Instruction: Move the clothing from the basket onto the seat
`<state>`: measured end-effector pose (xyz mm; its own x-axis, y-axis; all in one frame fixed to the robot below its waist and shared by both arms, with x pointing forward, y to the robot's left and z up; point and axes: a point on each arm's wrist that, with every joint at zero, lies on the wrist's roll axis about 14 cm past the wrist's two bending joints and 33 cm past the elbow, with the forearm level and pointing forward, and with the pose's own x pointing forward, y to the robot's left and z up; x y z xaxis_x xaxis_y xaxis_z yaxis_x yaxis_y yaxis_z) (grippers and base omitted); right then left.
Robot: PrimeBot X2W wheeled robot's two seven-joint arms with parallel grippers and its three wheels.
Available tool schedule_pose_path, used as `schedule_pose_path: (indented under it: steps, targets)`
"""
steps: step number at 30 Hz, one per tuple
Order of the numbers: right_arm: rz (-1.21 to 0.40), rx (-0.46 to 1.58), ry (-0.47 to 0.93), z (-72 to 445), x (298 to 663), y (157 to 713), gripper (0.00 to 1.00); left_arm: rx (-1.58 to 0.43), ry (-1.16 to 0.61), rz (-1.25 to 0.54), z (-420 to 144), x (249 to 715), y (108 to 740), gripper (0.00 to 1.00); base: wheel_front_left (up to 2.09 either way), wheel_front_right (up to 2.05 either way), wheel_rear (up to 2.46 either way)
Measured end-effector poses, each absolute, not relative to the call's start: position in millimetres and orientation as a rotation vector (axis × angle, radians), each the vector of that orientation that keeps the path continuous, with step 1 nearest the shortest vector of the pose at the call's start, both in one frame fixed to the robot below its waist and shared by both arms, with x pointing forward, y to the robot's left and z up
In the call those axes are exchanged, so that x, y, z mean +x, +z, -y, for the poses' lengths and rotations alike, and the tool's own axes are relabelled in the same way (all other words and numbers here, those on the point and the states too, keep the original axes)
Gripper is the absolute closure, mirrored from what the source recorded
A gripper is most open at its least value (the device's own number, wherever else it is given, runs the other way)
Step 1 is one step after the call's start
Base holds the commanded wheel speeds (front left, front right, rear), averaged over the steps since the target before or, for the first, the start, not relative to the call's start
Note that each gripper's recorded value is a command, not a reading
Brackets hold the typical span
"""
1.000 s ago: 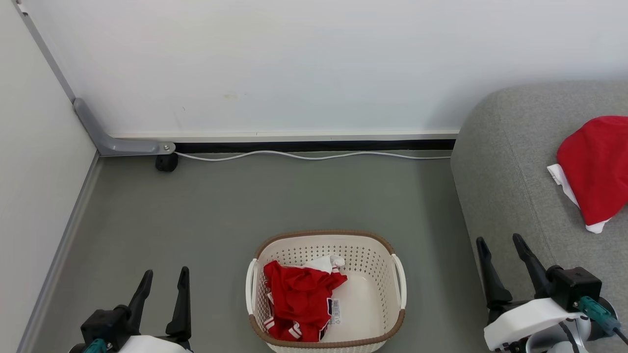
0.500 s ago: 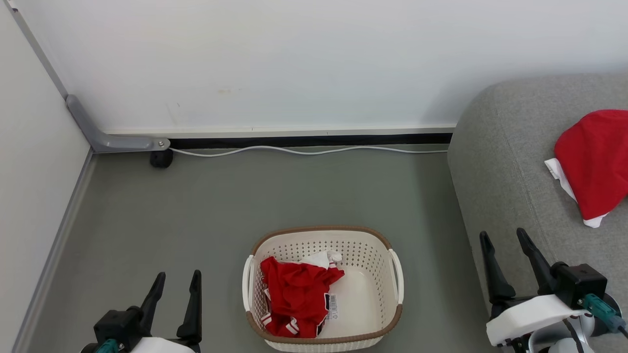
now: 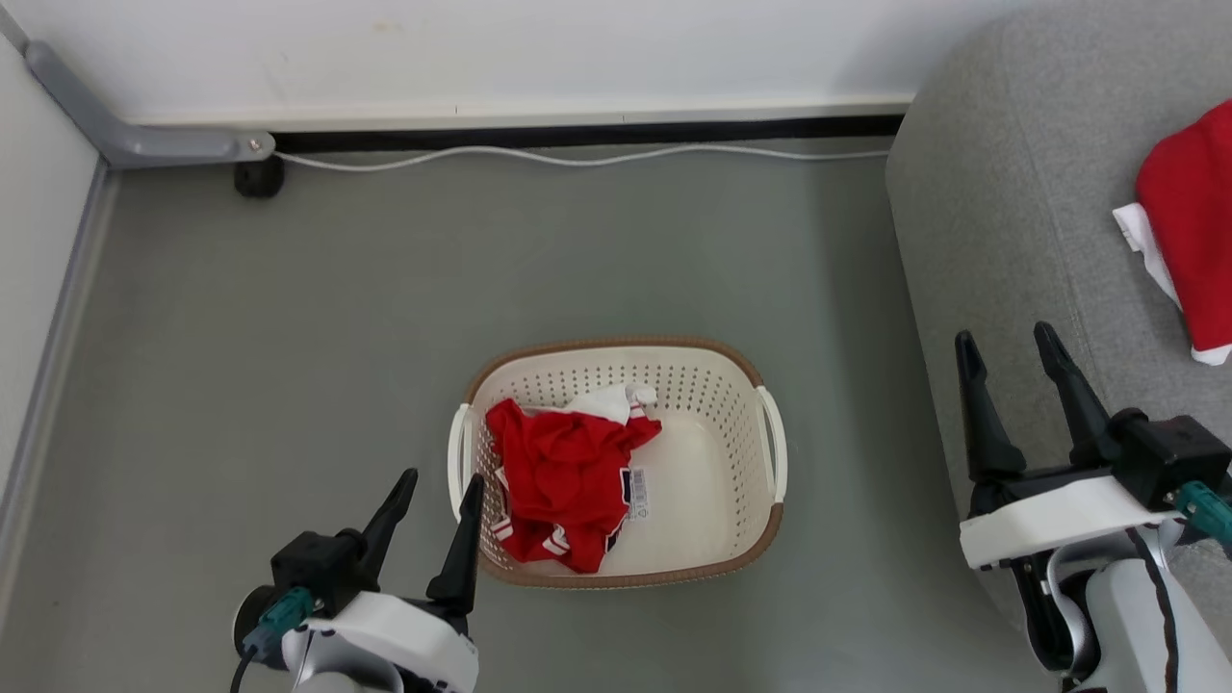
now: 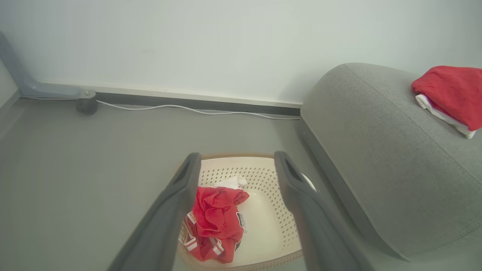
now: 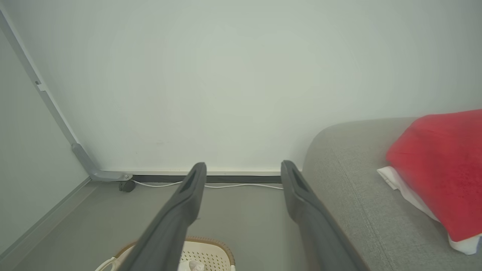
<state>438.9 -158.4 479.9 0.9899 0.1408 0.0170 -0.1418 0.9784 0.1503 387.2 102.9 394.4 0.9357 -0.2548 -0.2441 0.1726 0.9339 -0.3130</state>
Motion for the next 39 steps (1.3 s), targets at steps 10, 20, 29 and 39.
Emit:
schedule_pose_path:
  steps: [10,20,29,39]
  targets:
    - [-0.009,0.149,0.159,154.0,489.3,456.8,0.00,-0.313,-0.321,-0.398,-62.9,431.5,348.3,0.00,0.00,0.00,0.00]
    - [-0.034,0.145,0.181,148.2,522.1,426.3,0.00,-0.265,-0.444,-0.507,-22.0,468.6,291.8,0.00,0.00,0.00,0.00]
    - [-0.081,0.140,0.175,152.6,536.7,393.6,0.00,-0.134,-0.589,-0.651,15.6,486.9,222.1,0.00,0.00,0.00,0.00]
    - [-0.139,0.174,0.172,156.5,536.5,363.9,0.00,-0.005,-0.692,-0.763,34.3,496.1,162.2,0.00,0.00,0.00,0.00]
